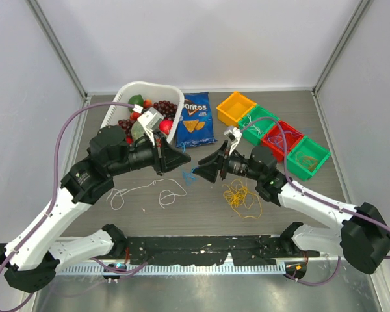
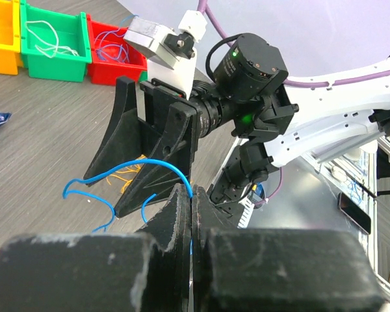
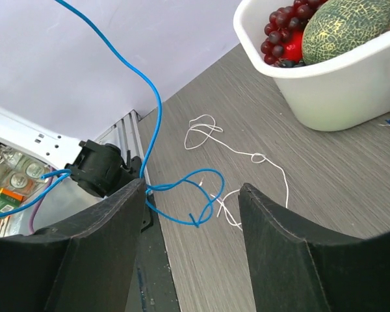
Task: Untangle the cables
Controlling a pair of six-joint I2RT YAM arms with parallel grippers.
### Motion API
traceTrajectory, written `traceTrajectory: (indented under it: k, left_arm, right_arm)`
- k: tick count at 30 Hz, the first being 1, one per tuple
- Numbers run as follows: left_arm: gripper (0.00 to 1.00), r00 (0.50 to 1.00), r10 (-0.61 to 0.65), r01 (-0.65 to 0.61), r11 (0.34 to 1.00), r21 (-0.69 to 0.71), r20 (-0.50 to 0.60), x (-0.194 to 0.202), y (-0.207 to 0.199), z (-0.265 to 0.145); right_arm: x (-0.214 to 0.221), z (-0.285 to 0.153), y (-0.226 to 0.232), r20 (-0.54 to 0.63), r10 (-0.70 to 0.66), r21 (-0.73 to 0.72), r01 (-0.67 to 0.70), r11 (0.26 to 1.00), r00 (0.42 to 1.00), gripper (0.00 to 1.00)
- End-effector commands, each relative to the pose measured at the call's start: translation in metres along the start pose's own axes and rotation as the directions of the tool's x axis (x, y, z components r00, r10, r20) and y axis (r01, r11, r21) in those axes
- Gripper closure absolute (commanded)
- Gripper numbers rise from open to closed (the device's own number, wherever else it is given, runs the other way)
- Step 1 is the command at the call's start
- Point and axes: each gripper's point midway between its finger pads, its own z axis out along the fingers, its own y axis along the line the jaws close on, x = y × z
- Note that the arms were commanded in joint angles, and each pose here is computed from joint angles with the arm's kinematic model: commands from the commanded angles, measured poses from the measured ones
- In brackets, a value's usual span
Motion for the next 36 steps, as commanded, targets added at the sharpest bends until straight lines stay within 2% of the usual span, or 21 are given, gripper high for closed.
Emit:
traceTrajectory:
  k: [1,11,20,31,33,34,35,36]
  left_arm:
    - [1.00,0.997,0.042,-0.045,0.998,0.049,0.065,-0.023,-0.016,-0.006]
    - [1.00,0.997,0.052,-0.054,0.998,0.042,0.058,-0.022,-0.013,-0.003]
    - [1.00,0.997,0.032,-0.036,0.997,0.061,0.063,-0.024,-0.018,-0.004]
    - [1.00,0.997,0.026,-0.030,0.998,0.059,0.068,-0.024,-0.018,-0.005]
    - [1.00,0.998,0.026,-0.030,0.998,0.057,0.064,-0.023,-0.017,-0.004]
    - [1.00,0.998,0.027,-0.031,0.998,0.050,0.063,-0.022,-0.015,-0.004]
    - [1.00,0.998,0.027,-0.029,0.999,0.030,0.063,-0.022,-0.011,-0.003]
    - [1.00,0.998,0.023,-0.023,1.000,0.006,0.061,-0.020,-0.006,-0.001]
  right_arm:
    - [-0.020,0.004,0.023,0.075,-0.021,-0.103,0.028,0.994,0.997,0.36]
    - [-0.016,-0.013,0.032,0.059,-0.020,-0.090,0.025,0.996,0.998,0.37]
    - [-0.023,-0.012,0.031,0.099,-0.027,-0.081,0.035,0.996,0.995,0.38]
    - [-0.030,0.011,0.035,0.122,-0.001,-0.144,0.019,0.989,0.993,0.50]
    - [-0.033,0.011,0.037,0.131,0.006,-0.146,0.014,0.989,0.991,0.62]
    - [-0.034,0.011,0.037,0.134,0.009,-0.145,0.011,0.989,0.991,0.72]
    - [-0.035,0.009,0.039,0.138,0.011,-0.145,0.009,0.989,0.990,0.88]
    - [-0.037,0.008,0.040,0.140,0.013,-0.143,0.007,0.990,0.990,0.99]
